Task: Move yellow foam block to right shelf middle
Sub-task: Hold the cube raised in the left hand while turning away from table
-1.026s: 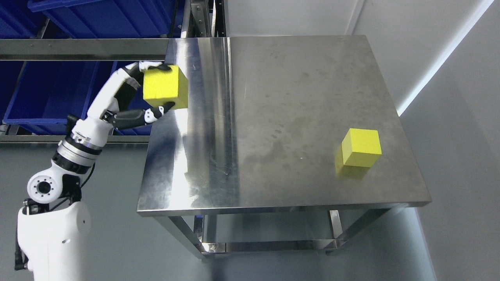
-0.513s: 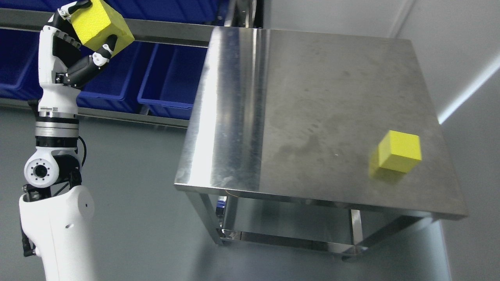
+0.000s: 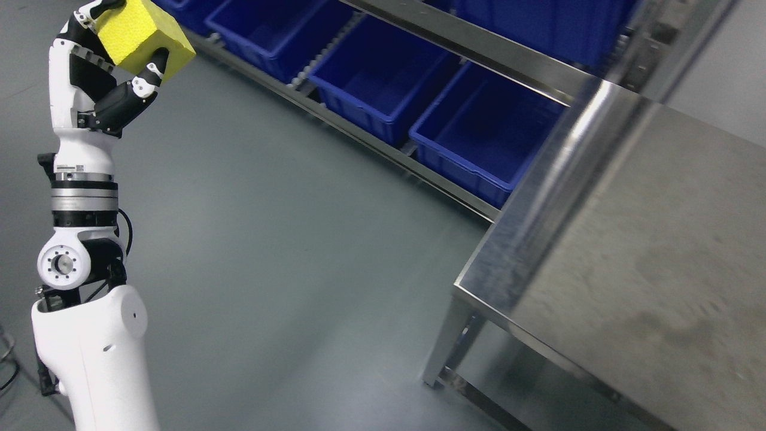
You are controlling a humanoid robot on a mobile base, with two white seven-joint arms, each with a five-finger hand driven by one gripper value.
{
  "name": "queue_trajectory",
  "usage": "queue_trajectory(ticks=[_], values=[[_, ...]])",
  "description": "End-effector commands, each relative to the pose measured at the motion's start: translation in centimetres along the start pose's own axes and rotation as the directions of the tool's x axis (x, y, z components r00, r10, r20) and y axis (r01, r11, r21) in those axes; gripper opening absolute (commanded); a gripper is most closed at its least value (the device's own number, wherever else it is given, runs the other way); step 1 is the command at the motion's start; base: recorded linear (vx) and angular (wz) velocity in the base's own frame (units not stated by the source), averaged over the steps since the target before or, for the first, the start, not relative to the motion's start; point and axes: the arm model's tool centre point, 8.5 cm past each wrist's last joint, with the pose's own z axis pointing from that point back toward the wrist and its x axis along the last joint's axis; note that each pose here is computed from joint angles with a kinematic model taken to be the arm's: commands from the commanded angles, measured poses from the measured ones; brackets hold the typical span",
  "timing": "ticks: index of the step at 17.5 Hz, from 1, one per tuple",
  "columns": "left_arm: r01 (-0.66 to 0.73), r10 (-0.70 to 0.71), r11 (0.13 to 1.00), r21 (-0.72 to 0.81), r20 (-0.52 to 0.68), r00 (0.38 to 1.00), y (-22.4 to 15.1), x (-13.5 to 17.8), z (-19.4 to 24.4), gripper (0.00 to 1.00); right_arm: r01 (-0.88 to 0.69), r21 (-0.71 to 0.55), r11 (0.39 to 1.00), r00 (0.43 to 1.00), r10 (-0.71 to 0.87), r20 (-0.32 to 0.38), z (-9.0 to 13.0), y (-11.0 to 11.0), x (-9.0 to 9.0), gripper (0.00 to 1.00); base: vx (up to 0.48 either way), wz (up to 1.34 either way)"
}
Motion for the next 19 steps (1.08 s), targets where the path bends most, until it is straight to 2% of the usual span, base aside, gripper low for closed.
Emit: queue_trajectory(ticks=[1,9,13,19], values=[[0.015,-0.015,1.0,0.027,0.001,1.0,1.1,0.3,0.8,0.43,-0.001,-0.016,1.0,1.0,0.001,0.022,-0.1,-1.1,0.9,1.0,0.062,1.24],[0.018,-0.019,0.999,0.029,0.012,1.0,1.2,0.7,0.6,0.43,-0.002,-0.016,1.0,1.0,0.002,0.022,-0.1,-1.1,0.9,1.0,0.081,0.96],[0.001,-0.001,1.0,0.006,-0.039,0.999,0.4,-0.2,1.0,0.43,-0.001,-0.016,1.0,1.0,0.001,0.022,-0.1,-1.1,0.9,1.0,0.098,0.57],[-0.063,0.046,0.981,-0.185,-0.097,0.994,-6.5,-2.0,1.2,0.43,-0.001,-0.017,1.0,1.0,0.001,0.02,-0.1,-1.1,0.8,1.0,0.117,0.39]])
